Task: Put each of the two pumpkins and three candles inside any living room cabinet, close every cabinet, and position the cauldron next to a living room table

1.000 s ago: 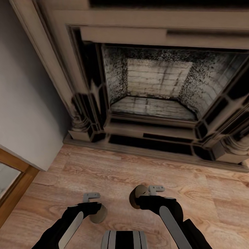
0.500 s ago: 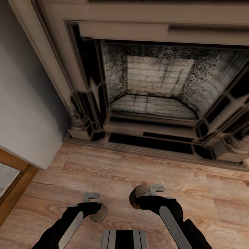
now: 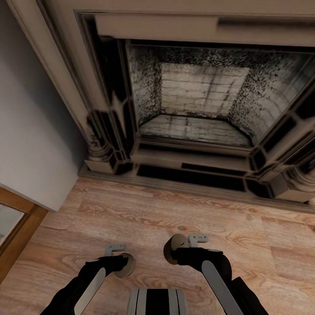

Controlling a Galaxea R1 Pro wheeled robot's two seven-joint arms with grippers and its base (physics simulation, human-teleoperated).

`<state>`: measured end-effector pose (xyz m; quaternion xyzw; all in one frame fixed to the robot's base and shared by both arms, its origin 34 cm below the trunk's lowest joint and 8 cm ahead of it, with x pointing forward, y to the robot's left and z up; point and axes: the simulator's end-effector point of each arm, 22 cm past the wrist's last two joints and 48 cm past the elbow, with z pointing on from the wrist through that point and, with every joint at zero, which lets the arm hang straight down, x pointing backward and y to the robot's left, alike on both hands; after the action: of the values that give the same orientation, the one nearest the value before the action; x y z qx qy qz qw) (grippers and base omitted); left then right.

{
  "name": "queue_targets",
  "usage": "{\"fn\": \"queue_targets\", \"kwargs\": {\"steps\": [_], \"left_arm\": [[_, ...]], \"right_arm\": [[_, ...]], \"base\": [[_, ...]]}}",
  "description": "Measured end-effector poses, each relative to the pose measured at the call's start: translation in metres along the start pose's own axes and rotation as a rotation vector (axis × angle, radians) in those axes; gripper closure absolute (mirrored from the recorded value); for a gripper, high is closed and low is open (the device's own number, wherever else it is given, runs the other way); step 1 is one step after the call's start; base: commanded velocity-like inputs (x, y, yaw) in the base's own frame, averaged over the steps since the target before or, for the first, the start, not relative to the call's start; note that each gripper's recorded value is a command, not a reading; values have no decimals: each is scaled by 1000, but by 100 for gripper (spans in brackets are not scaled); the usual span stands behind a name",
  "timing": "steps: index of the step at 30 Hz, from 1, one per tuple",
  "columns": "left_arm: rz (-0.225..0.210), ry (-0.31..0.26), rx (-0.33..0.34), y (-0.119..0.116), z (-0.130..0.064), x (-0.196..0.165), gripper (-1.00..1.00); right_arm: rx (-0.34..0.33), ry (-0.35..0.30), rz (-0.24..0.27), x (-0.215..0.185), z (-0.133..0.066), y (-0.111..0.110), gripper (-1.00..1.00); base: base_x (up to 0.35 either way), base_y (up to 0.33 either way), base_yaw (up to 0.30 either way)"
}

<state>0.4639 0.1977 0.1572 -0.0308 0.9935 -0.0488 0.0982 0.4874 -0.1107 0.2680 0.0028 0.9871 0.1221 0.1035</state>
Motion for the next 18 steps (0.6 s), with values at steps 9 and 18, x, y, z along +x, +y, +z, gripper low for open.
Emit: {"fn": "queue_targets", "kwargs": {"steps": [9, 18], "left_arm": [[2, 0, 5, -2, 0, 0, -100], [3, 18, 6, -3, 7, 9, -100]], "right_arm": [[0, 0, 0, 0, 0, 0, 100], [1, 21, 5, 7, 7, -2, 100]], "base": [[0, 0, 0], [0, 0, 0]]}}
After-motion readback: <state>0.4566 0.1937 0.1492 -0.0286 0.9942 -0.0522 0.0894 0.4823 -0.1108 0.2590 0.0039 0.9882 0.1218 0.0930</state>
